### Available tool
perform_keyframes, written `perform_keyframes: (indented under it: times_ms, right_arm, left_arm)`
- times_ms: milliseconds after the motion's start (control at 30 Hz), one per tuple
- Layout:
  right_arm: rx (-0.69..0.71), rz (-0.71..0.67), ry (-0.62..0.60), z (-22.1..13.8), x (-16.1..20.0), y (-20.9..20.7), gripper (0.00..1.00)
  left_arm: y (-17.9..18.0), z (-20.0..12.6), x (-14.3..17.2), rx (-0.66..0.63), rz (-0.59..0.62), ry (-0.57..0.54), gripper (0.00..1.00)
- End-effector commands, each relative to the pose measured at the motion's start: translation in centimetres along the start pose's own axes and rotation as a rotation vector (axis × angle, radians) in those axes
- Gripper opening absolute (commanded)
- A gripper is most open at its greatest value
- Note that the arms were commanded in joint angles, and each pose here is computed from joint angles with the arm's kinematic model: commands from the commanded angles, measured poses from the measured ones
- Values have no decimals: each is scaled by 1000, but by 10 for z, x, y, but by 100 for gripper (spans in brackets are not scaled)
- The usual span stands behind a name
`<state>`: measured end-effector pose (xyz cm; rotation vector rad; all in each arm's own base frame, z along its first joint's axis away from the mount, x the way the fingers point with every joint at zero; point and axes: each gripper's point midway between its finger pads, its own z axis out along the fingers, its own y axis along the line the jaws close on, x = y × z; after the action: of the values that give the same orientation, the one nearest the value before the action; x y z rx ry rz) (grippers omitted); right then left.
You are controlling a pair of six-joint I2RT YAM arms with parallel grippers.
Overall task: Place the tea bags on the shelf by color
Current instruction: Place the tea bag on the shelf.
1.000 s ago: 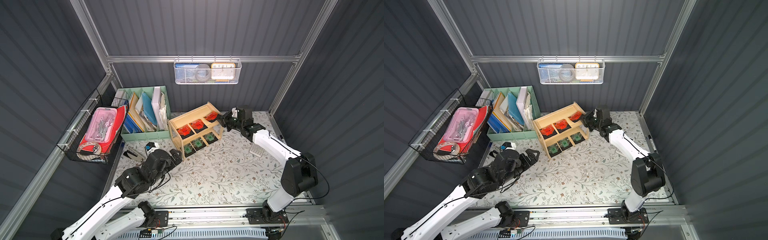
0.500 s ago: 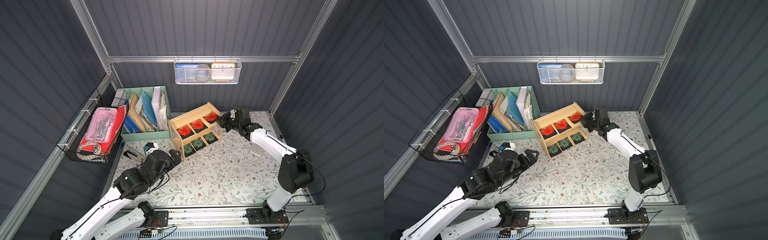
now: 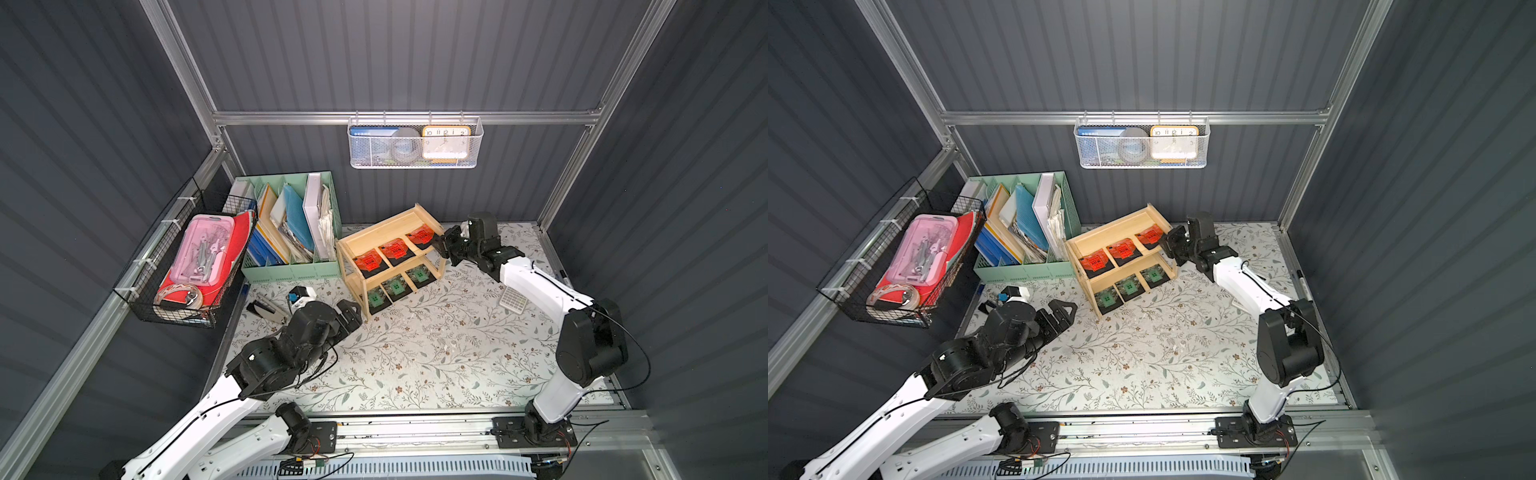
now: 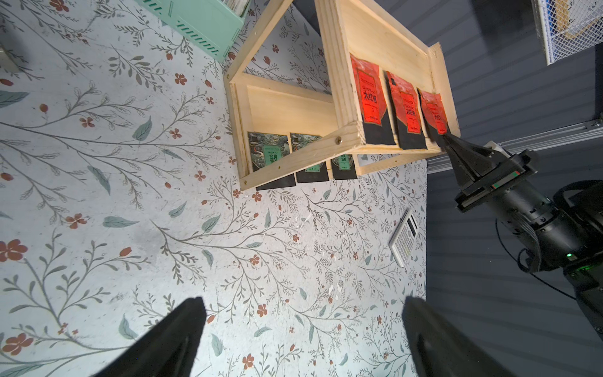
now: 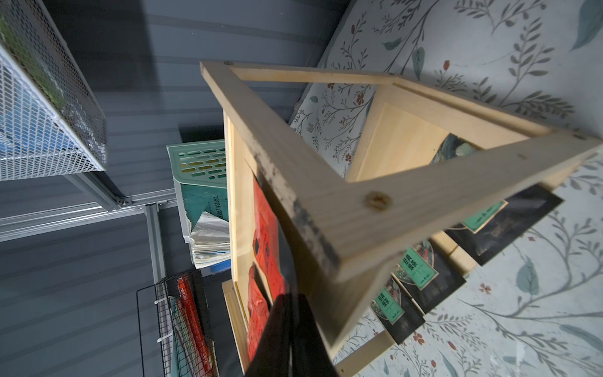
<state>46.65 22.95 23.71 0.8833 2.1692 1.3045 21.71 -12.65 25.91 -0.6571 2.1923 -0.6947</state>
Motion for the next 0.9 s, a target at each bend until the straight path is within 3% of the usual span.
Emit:
perform_keyframes:
  times_ms: [0,233,867]
  right_arm:
    - [0,-10,-4,-6,4,6,13]
    - [9,-11,-7,-8,5,4,23]
    - [52,-12,-31,-19,5,-3,30]
  left_arm:
    - [10,0,-1,-32,6,-11,100]
    - [10,-2,-1,-28,8,-13,100]
    - [10,-2,-1,-17,7,-16,100]
